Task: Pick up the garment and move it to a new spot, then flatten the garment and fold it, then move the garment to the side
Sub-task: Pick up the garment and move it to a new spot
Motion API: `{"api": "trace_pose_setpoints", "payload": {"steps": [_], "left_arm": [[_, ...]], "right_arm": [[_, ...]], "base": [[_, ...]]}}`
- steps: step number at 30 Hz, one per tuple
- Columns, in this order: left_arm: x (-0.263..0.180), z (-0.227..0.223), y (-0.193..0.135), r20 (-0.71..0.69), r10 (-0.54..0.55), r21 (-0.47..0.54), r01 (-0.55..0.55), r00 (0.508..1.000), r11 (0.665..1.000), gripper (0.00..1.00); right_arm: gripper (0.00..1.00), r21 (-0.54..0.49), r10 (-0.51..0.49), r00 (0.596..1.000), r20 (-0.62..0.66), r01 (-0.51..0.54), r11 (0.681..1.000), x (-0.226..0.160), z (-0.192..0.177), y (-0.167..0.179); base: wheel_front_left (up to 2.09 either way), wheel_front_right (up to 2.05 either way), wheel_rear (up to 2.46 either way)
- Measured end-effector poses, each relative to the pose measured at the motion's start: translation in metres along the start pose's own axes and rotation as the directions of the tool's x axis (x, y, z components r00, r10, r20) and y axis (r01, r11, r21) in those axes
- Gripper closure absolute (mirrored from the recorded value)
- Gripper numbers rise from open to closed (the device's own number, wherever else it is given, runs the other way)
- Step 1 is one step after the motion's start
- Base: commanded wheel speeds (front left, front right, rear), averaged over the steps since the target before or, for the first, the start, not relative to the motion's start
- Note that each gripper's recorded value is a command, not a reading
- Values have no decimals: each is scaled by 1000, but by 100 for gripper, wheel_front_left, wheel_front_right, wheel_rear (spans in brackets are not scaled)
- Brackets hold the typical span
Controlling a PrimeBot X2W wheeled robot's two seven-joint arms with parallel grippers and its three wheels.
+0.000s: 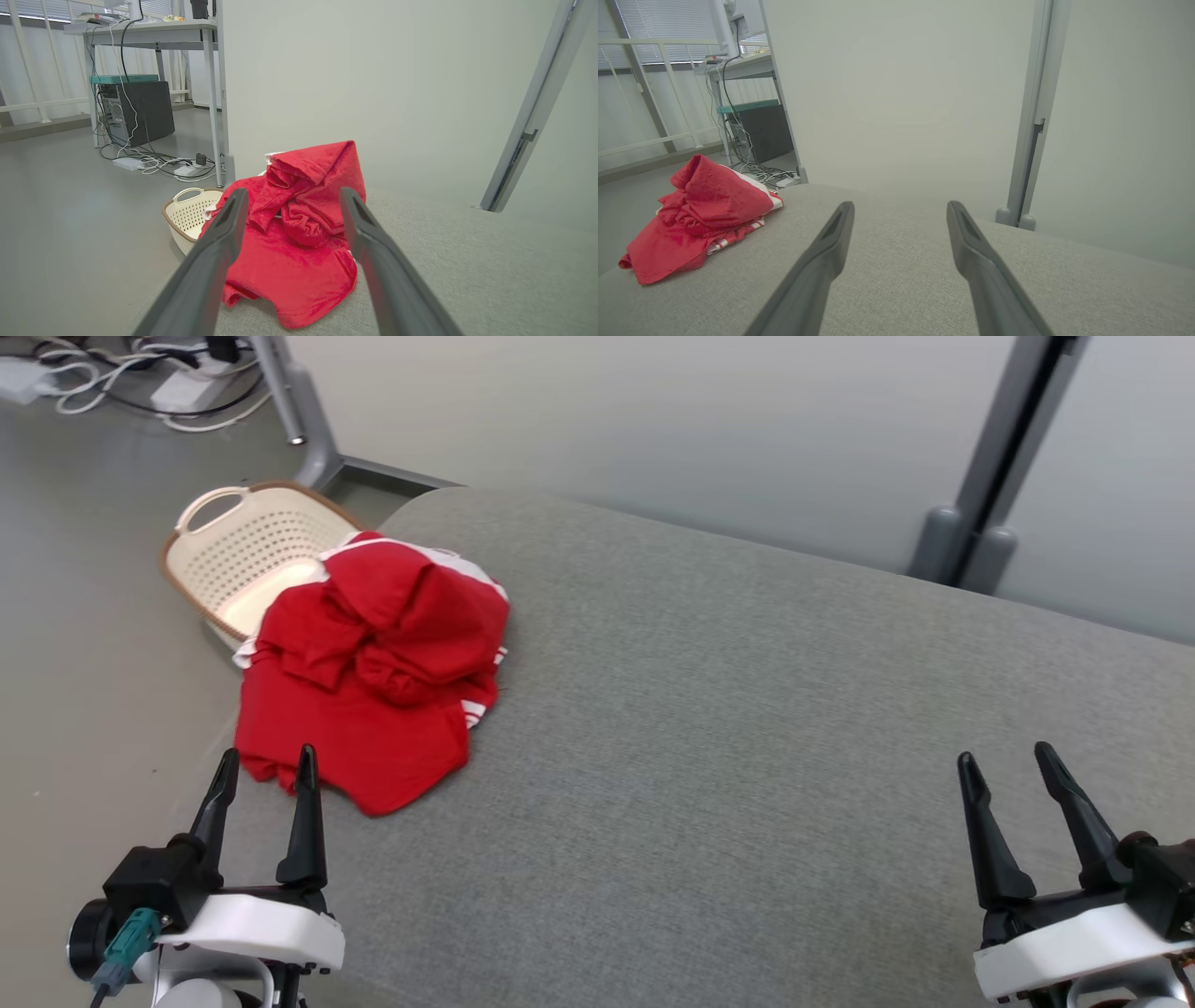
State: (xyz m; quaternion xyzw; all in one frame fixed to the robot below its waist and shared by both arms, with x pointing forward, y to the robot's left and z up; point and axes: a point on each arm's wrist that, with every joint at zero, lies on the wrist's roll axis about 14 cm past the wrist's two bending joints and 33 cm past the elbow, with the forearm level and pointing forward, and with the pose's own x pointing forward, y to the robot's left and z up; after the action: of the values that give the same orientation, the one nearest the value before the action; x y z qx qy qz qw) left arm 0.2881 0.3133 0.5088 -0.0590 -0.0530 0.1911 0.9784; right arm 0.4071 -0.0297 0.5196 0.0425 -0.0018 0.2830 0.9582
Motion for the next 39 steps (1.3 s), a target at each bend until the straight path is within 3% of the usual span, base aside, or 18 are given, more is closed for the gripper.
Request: {"api": "trace_pose_setpoints", "payload": {"steps": [6, 13, 19, 25, 34, 39], "left_arm": [[-15, 1, 24, 0, 71, 5, -71, 997, 997, 0], [-15, 4, 24, 8, 80, 2, -80, 997, 997, 0], [-2, 5, 14, 8, 64, 4, -64, 998, 998, 0], [47, 13, -15, 31, -12, 5, 12, 999, 1000, 0], [131, -50, -50, -165, -72, -32, 68, 984, 997, 0], [153, -99, -39, -329, -35, 8, 40, 944, 999, 0]], "right_arm": [[0, -2, 59, 998, -3, -59, 998, 14, 0, 17], [0, -6, 63, 998, -6, -63, 998, 17, 0, 16], [0, -13, 57, 998, -24, -57, 998, 20, -6, 8], [0, -26, 46, 998, -34, -47, 999, 34, -8, -9], [0, -36, -33, 992, -119, 29, 999, 46, -43, -61], [0, -23, -51, 985, -163, 48, 999, 50, -67, -76]], "base": [[0, 0, 0], [0, 0, 0], [0, 0, 0], [0, 0, 0], [0, 0, 0], [0, 0, 0]]}}
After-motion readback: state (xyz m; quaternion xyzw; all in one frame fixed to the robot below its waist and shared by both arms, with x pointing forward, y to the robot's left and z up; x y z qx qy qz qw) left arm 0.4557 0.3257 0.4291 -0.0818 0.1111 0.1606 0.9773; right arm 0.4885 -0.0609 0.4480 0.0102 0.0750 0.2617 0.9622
